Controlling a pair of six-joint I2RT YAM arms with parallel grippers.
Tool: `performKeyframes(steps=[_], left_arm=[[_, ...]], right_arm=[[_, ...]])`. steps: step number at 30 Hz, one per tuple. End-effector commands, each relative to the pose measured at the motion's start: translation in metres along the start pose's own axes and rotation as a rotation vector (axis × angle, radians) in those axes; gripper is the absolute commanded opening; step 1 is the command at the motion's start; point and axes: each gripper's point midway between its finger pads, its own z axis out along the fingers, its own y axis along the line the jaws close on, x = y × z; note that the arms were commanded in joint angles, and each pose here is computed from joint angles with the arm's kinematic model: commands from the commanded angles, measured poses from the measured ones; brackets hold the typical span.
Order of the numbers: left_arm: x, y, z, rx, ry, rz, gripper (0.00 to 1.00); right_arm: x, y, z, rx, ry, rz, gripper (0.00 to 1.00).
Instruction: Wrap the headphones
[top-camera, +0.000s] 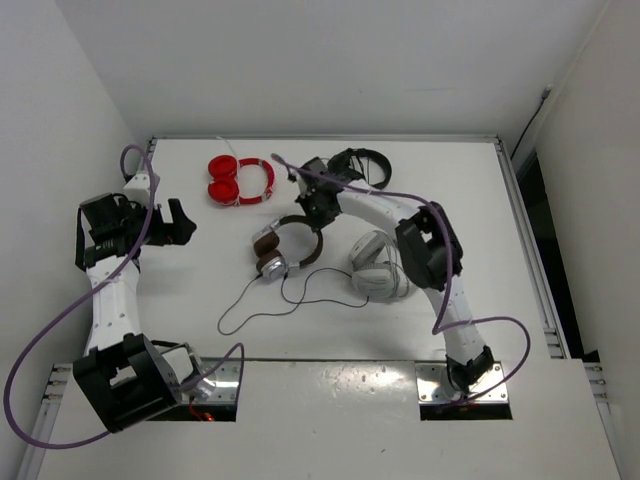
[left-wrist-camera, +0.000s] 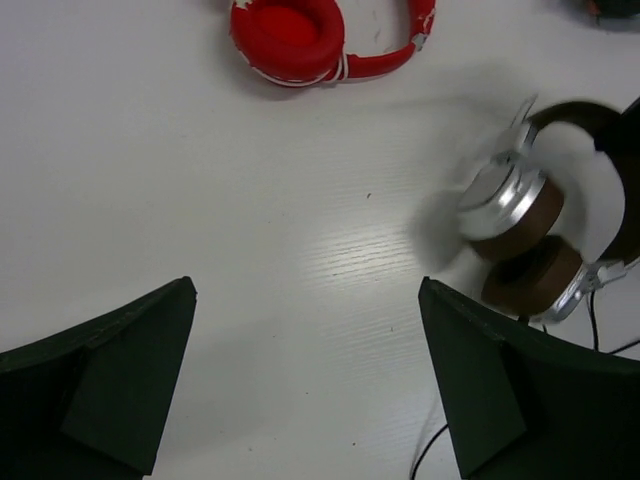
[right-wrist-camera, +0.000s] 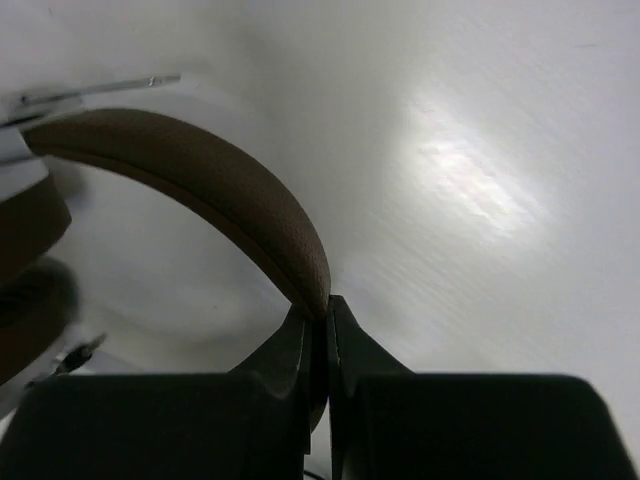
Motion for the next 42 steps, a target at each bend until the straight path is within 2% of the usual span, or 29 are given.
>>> performKeyframes(steps=[1, 2, 6, 13, 17, 21, 22, 24, 25, 28, 31, 34, 38, 42], left_arm=[[-0.013, -0.022, -0.009, 0.114, -0.065, 0.088, 1.0], [-0.009, -0.024, -0.01, 0.124, -0.063, 0.093, 1.0], [0.0, -0.037, -0.018, 0.156, -0.073, 0.131, 1.0], [0.024, -0.072, -0.018, 0.312, -0.053, 0.138, 1.0], [0.049, -0.112, -0.021, 0.512, -0.027, 0.034, 1.0], [0.055, -0.136, -0.014, 0.568, -0.006, -0.038, 1.0], [0.046, -0.14, -0.012, 0.573, -0.047, -0.014, 1.0], [0.045, -0.156, -0.008, 0.585, -0.043, -0.073, 0.98], [0.034, -0.161, -0.005, 0.592, -0.093, -0.055, 0.97], [0.038, -0.188, 0.002, 0.628, -0.082, -0.156, 0.97], [0.033, -0.211, 0.005, 0.688, -0.115, -0.138, 0.97], [0.028, -0.212, 0.018, 0.649, -0.137, -0.089, 0.97], [0.017, -0.218, 0.036, 0.586, -0.211, -0.044, 0.85], [0.02, -0.231, 0.05, 0.58, -0.239, -0.037, 0.8]], right_arm=[[-0.102, -0.039, -0.107, -0.071, -0.353, 0.122, 0.0], [-0.112, -0.056, -0.122, -0.071, -0.391, 0.159, 0.0], [-0.144, -0.069, -0.184, -0.156, -0.535, 0.242, 0.0], [-0.168, -0.064, -0.277, -0.307, -0.704, 0.333, 0.0], [-0.178, -0.088, -0.314, -0.311, -0.782, 0.496, 0.0], [-0.18, -0.103, -0.343, -0.309, -0.835, 0.587, 0.0], [-0.179, -0.107, -0.342, -0.308, -0.838, 0.605, 0.0], [-0.181, -0.106, -0.351, -0.316, -0.855, 0.61, 0.0], [-0.182, -0.099, -0.356, -0.33, -0.86, 0.611, 0.0], [-0.185, -0.089, -0.357, -0.351, -0.86, 0.606, 0.0], [-0.188, -0.082, -0.367, -0.365, -0.882, 0.587, 0.0], [-0.187, -0.078, -0.37, -0.361, -0.886, 0.587, 0.0], [-0.183, -0.075, -0.371, -0.345, -0.902, 0.575, 0.0], [-0.179, -0.069, -0.374, -0.352, -0.899, 0.569, 0.0]])
